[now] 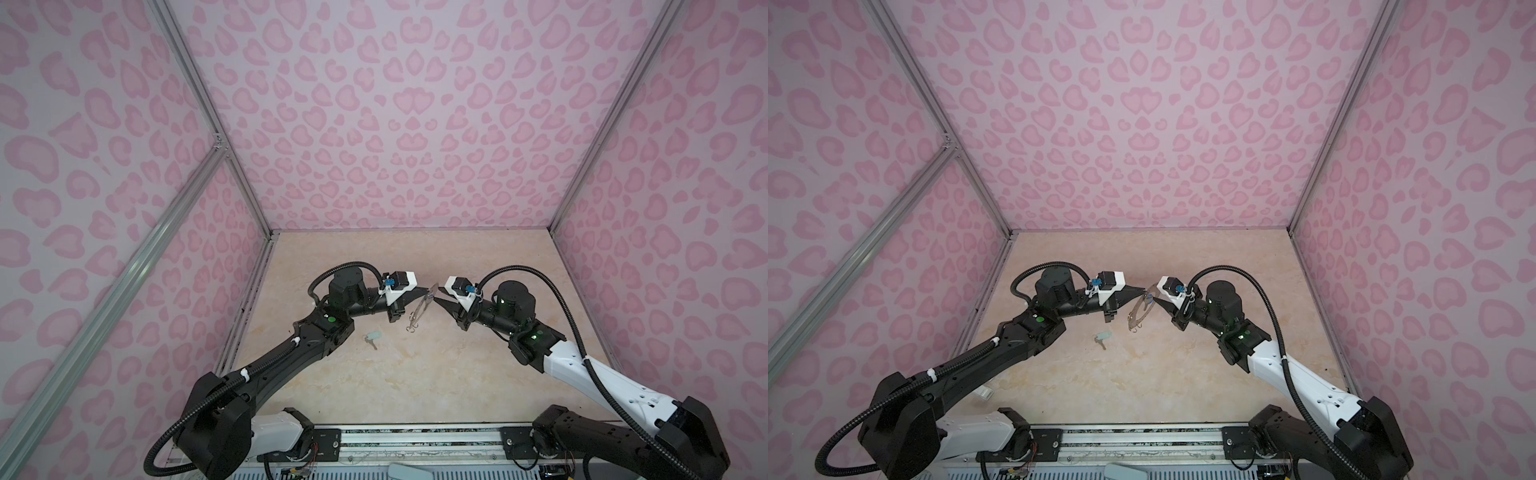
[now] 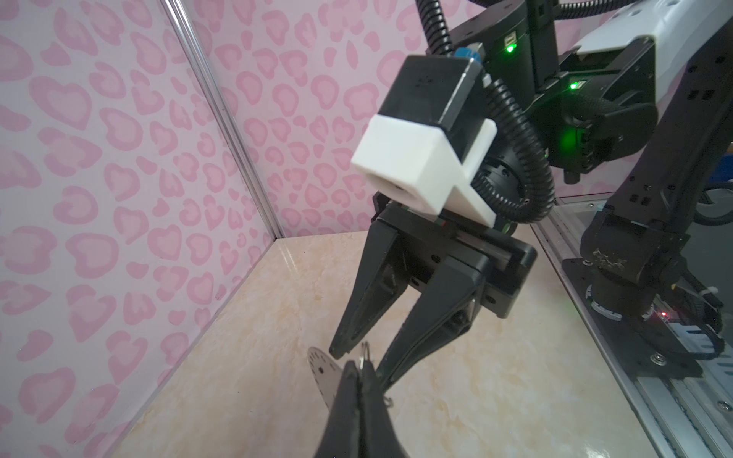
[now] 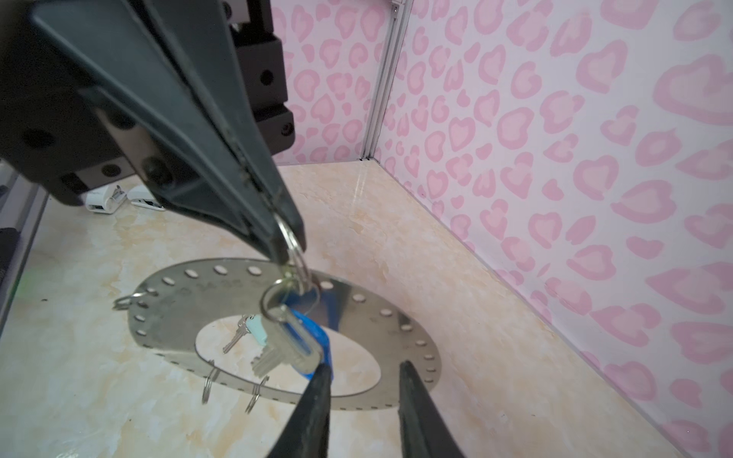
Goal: Attach keys to a key ring
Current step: Insert the key into the keyring.
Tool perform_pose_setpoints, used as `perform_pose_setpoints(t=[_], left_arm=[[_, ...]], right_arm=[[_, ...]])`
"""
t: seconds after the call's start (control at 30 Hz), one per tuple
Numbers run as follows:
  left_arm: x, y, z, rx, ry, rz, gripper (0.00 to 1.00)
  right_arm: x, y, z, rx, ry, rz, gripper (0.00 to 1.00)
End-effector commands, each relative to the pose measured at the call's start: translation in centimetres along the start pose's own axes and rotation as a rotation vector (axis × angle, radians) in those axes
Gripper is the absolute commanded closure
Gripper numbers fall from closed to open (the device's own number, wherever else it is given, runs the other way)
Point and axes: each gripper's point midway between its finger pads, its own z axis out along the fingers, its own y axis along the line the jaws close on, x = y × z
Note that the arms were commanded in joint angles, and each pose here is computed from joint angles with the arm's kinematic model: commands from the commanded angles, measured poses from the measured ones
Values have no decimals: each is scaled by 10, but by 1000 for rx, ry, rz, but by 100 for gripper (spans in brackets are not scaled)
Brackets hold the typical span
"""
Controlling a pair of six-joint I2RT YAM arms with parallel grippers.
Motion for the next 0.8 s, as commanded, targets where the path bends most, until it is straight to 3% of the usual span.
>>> perform_pose_setpoints(t=[0.0, 0.4, 0.77], left_arm=[[-19, 0, -2, 6, -59, 50, 97], [-22, 0, -4, 4, -56, 69, 97], [-24, -3, -4, 21, -60, 71, 97]], right_arm=[[-16, 10, 2, -78, -80, 47, 68], [0, 24, 3, -187, -19, 84, 63], [-4, 12, -3, -172, -71, 152, 59]])
